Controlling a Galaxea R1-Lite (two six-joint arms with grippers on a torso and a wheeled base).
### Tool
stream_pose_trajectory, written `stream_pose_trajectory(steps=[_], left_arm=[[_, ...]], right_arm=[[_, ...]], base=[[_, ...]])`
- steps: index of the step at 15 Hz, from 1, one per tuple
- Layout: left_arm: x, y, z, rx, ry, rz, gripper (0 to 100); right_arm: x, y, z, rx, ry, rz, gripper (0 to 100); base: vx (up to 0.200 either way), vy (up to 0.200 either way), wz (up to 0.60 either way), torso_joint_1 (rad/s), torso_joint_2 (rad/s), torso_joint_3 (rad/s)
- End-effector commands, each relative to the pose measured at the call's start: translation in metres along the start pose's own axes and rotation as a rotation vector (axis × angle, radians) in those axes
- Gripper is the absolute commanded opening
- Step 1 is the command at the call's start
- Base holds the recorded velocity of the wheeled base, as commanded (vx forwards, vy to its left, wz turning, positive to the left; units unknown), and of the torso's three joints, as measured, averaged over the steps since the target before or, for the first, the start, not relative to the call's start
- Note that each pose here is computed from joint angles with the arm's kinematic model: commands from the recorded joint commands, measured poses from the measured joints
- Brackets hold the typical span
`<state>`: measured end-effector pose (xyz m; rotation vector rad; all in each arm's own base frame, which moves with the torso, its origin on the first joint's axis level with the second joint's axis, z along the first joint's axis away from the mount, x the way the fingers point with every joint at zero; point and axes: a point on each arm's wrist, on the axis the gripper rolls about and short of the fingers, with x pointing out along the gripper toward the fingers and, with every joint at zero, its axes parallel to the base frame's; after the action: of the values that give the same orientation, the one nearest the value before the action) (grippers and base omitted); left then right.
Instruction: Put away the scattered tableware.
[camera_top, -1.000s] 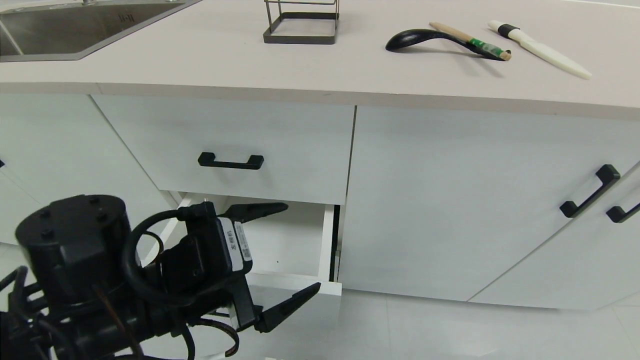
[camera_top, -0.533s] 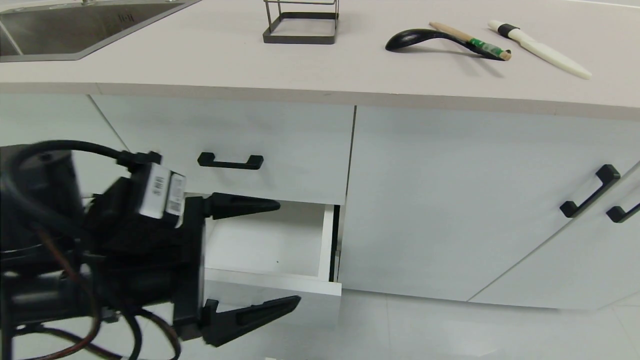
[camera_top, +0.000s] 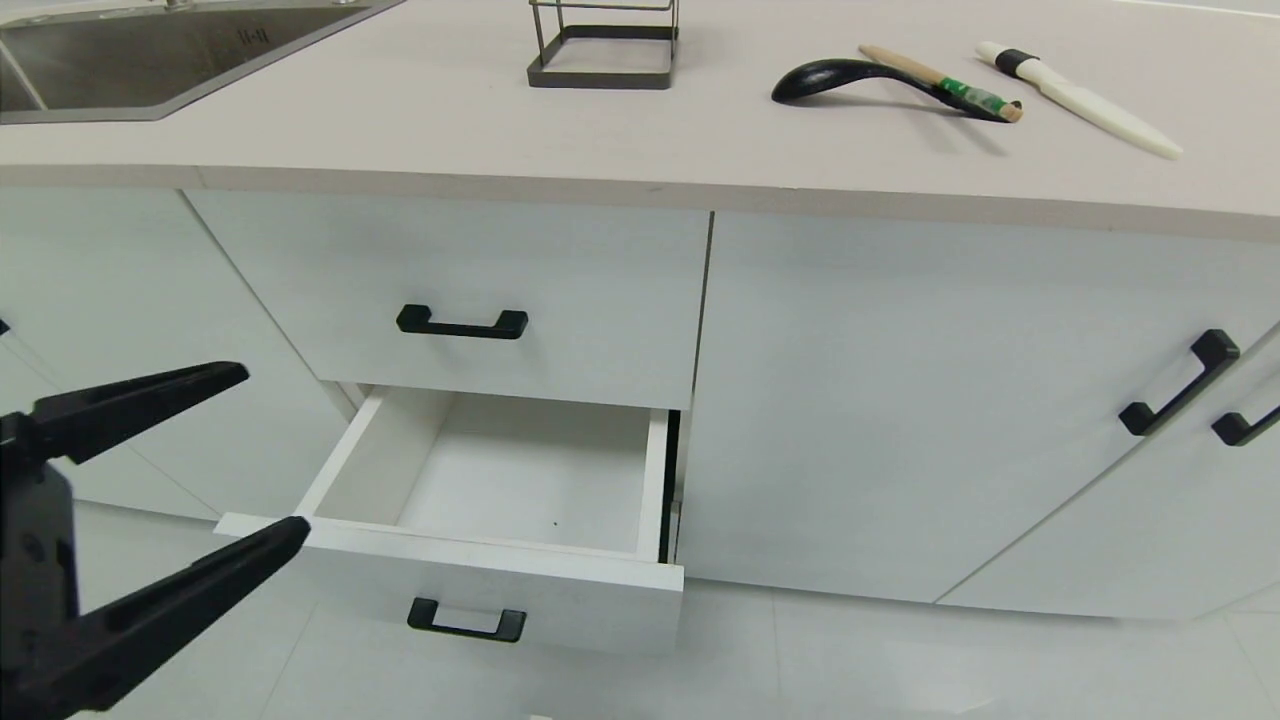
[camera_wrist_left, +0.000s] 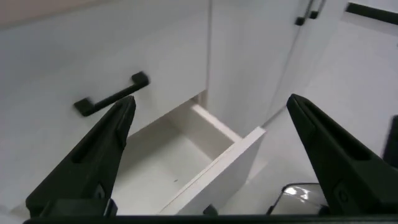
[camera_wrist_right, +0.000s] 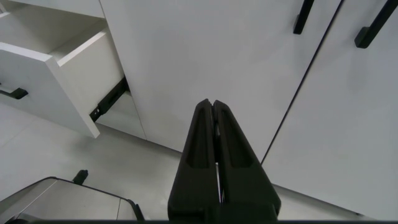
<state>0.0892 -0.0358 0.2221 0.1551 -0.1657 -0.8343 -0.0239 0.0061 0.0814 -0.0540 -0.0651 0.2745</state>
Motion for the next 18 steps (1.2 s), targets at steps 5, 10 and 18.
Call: stream_pose_trajectory(steps=[5, 10, 18], left_arm=[[-0.057, -0.035, -0.019, 0.076, -0.086, 0.190, 100], [-0.078, -0.056, -0.050, 0.016, -0.100, 0.269, 100], [-0.104, -0.082, -0.082, 0.017, -0.118, 0.394, 100]], right_arm=[[0.000, 0.000, 0.000, -0.001, 0.001, 0.000, 0], [0.000, 0.000, 0.000, 0.000, 0.001, 0.000, 0], [0.000, 0.000, 0.000, -0.001, 0.001, 0.000, 0]], base=[[0.000, 0.000, 0.00, 0.000, 0.00, 0.000], [0.000, 0.000, 0.00, 0.000, 0.00, 0.000], [0.000, 0.000, 0.00, 0.000, 0.00, 0.000]])
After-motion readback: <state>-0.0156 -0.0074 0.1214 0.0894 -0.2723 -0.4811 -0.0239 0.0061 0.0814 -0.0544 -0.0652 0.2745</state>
